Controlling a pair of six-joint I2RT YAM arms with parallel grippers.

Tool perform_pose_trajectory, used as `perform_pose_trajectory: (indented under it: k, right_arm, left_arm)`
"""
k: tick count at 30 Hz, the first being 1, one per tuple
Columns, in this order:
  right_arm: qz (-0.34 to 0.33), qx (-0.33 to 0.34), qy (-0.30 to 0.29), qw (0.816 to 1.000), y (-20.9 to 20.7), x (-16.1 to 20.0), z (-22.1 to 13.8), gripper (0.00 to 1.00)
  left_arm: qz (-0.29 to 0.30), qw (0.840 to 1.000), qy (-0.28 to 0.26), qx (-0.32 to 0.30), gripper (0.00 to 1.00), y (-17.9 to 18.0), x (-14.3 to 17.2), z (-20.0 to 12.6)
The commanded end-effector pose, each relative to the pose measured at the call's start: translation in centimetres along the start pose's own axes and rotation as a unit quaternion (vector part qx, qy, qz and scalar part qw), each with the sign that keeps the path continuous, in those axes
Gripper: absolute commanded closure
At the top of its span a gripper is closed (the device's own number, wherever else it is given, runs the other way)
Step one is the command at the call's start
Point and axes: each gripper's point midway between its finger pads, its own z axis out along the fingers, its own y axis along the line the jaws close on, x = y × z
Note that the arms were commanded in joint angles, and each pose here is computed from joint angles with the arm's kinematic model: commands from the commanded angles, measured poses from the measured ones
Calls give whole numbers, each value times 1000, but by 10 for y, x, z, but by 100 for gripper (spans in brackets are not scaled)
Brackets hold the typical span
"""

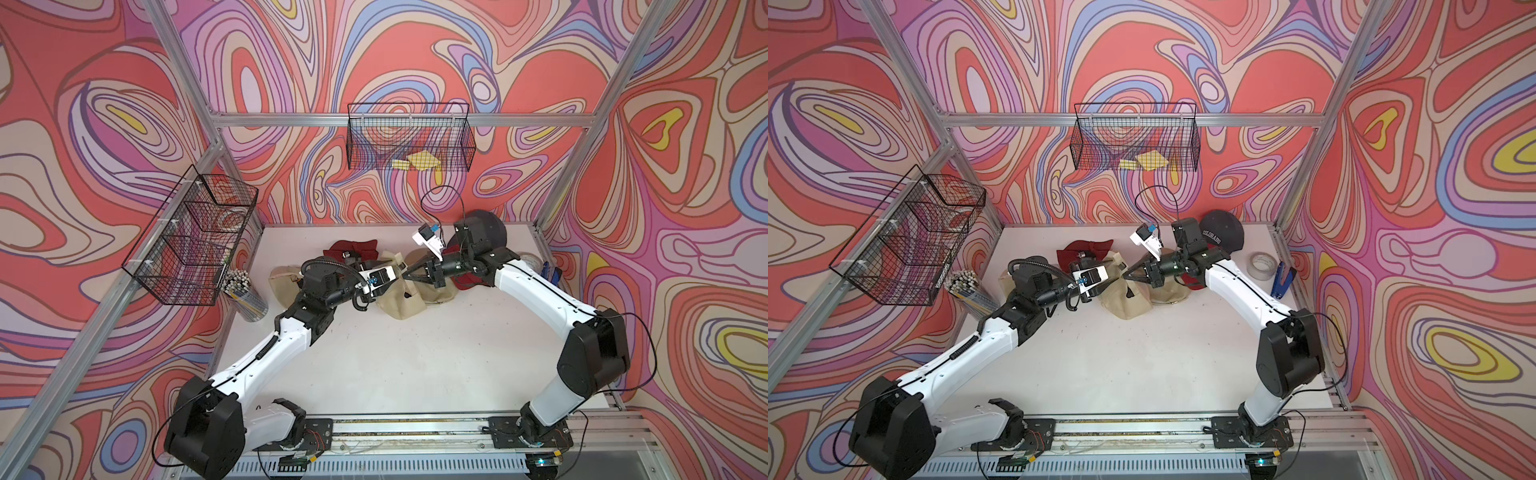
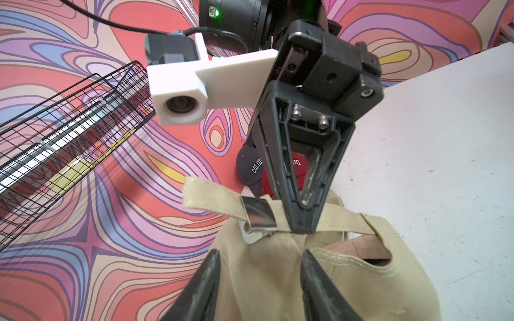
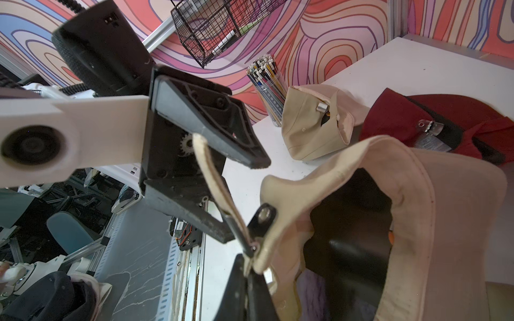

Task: Open the adjustable buckle of the baseball cap
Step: Pull the adjustable strap on the baseball cap.

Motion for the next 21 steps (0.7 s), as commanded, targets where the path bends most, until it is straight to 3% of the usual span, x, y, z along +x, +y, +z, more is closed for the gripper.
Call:
perform_pose_trajectory:
  k: [1,21]
  right_arm:
    - [-13,-10,-8,1000,6,-8,-2,100]
    - [-13,-42,-6,999,14,-6,-1,100]
  left_arm:
    - [26,999,-15,16,54,-5,-8,-1]
    - [32,997,-16,62,59,-28,-8,9]
